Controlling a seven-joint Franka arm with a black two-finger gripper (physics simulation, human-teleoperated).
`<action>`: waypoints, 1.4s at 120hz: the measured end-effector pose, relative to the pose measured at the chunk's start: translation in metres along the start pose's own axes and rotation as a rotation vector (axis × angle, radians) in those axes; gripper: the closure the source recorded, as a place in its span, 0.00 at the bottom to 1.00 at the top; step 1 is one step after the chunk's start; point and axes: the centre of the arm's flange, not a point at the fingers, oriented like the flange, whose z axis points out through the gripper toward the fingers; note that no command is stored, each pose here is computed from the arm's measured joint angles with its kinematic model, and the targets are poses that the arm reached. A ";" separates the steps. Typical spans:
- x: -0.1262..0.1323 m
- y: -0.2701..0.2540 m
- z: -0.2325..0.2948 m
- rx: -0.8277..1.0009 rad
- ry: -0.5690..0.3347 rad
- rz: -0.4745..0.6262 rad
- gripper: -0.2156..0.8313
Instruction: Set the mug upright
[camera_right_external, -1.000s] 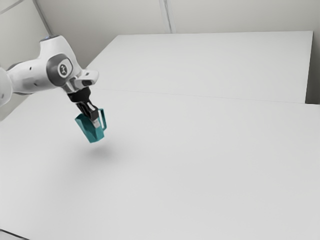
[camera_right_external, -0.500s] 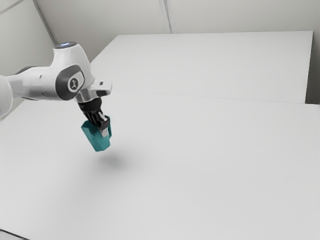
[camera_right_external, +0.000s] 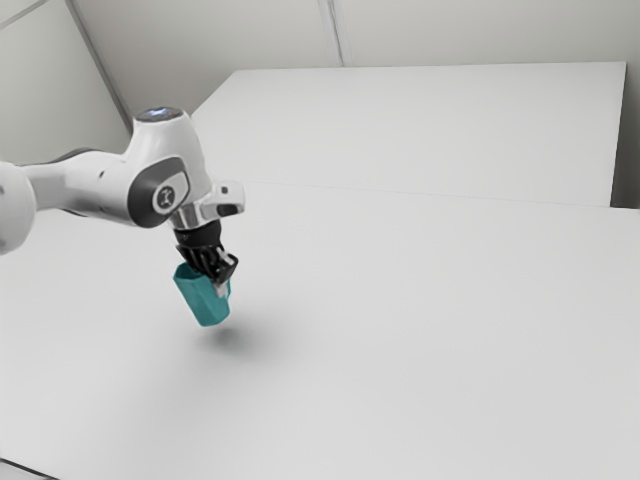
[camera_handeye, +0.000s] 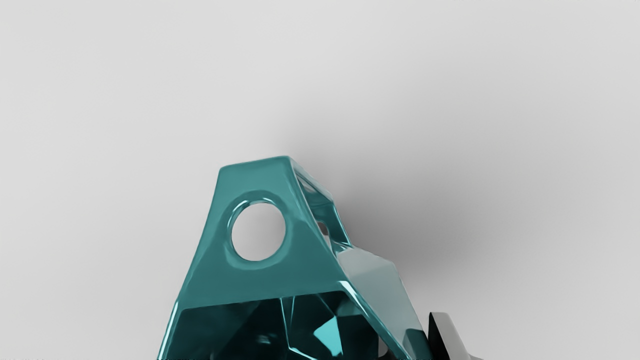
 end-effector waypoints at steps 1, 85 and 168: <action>0.000 0.000 0.001 0.001 0.000 -0.002 0.95; 0.016 0.011 0.047 0.051 0.029 -0.102 0.95; 0.027 0.021 0.015 0.037 0.110 -0.141 0.57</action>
